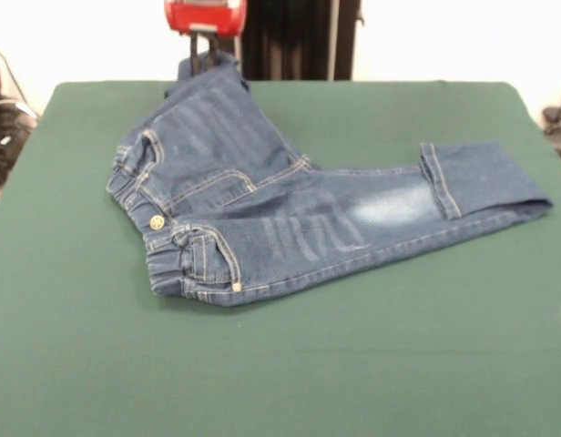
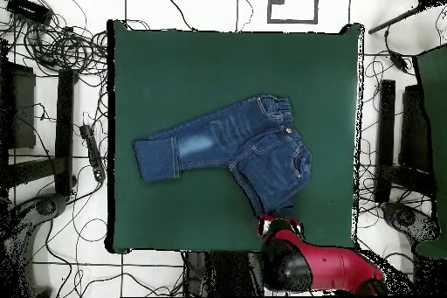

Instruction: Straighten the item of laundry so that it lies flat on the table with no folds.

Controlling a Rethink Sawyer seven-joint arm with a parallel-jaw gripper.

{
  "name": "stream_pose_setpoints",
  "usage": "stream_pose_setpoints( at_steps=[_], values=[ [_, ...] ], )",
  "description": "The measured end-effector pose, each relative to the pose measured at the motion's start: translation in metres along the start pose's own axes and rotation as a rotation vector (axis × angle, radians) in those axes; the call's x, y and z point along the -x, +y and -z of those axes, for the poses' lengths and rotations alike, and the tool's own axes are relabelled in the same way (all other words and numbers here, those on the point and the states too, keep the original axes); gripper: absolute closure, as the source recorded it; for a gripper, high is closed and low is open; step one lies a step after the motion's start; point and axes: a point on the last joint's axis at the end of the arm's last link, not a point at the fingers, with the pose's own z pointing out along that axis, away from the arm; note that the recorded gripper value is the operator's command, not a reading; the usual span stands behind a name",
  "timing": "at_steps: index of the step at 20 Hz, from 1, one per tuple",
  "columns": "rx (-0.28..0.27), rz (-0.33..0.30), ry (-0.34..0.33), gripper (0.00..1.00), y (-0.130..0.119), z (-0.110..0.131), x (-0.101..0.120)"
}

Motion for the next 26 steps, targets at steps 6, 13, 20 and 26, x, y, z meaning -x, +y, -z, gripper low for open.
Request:
stream_pose_setpoints(
  at_steps=[6,13,20,26],
  values=[
    [-0.024,-0.055,0.022,1.00,0.016,0.040,0.011],
    [-0.023,-0.018,0.002,1.00,0.052,0.053,0.024],
    [-0.003,0.011,0.009,1.00,0.094,0.056,0.025],
    [0.009,0.014,0.021,1.00,0.135,0.061,0.022]
  ],
)
